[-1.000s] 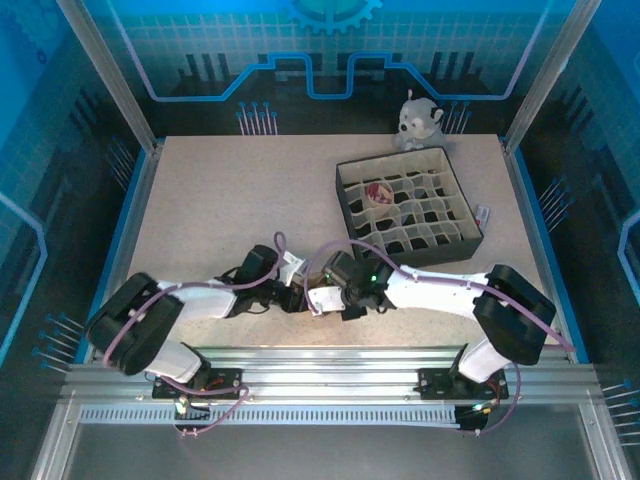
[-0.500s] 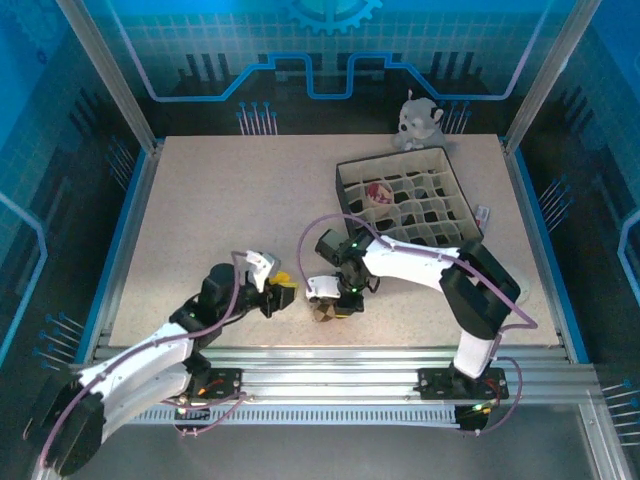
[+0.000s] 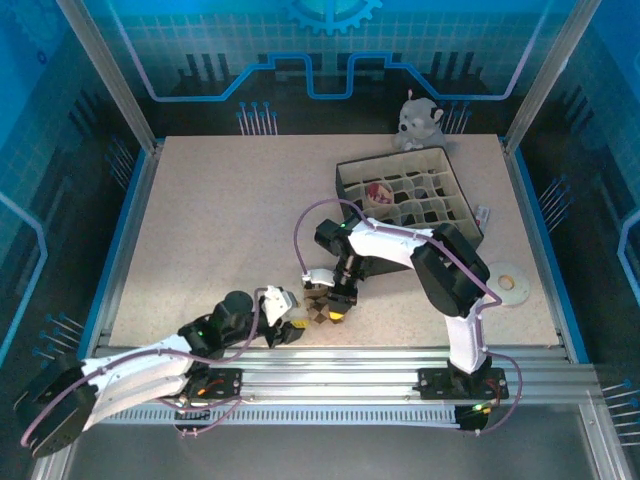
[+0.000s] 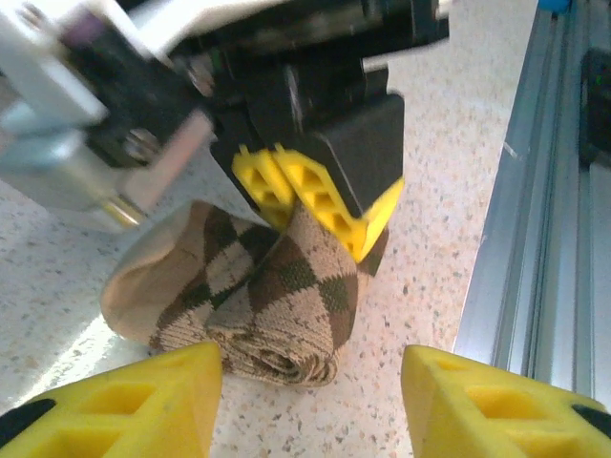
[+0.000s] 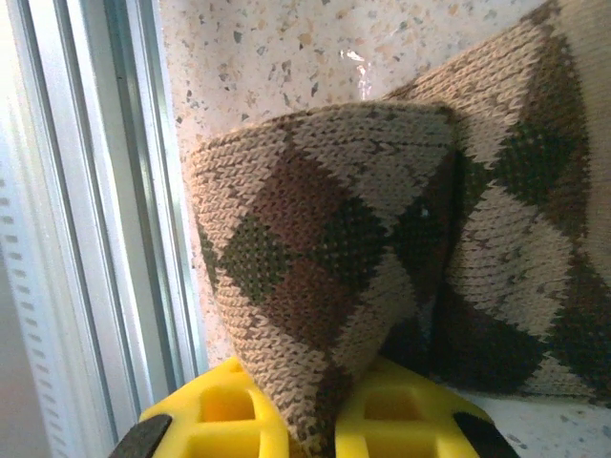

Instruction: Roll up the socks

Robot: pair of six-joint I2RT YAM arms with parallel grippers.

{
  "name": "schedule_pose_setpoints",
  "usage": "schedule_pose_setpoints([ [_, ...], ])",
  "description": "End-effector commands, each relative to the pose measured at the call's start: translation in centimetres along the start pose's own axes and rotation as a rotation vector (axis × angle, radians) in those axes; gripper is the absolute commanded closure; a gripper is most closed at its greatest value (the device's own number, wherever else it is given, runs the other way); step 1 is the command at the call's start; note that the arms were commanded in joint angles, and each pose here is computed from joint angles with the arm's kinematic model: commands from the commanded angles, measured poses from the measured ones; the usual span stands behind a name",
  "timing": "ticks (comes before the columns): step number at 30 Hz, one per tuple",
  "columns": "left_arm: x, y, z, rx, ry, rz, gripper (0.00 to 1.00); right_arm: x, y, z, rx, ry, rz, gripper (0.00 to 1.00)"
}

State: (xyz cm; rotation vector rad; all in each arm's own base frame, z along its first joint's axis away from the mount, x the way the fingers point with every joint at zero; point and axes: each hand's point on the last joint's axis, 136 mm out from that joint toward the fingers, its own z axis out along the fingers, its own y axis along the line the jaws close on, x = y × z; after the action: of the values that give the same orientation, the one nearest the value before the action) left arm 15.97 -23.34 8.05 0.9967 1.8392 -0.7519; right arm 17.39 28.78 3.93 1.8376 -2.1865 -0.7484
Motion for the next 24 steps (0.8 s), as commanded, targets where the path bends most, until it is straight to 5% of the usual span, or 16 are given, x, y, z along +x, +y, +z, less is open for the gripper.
schedule_pose_setpoints([
  [1, -2.2, 0.0, 1.0, -0.012, -0.053, 0.082, 0.47, 0.8, 0.3, 0.4, -0.037, 0.033, 0.051, 1.00],
  [15, -1.8, 0.0, 5.9, 0.038, -0.057, 0.053, 0.44, 0.9, -0.1, 0.2, -0.015, 0.029, 0.063, 1.00],
  [17, -1.4, 0.1, 6.3, 0.042, -0.064, 0.030, 0.52, 0.8, -0.1, 0.3, -0.014, 0.025, 0.067, 1.00],
  [22, 0.1, 0.1, 7.0, 0.050, -0.035, -0.042, 1.00, 0.6, -0.3, 0.1, -0.006, 0.013, 0.072, 1.00],
  [24, 0.4, 0.2, 6.9, 0.042, -0.021, -0.062, 1.00, 0.6, -0.3, -0.1, 0.000, 0.007, 0.075, 1.00],
])
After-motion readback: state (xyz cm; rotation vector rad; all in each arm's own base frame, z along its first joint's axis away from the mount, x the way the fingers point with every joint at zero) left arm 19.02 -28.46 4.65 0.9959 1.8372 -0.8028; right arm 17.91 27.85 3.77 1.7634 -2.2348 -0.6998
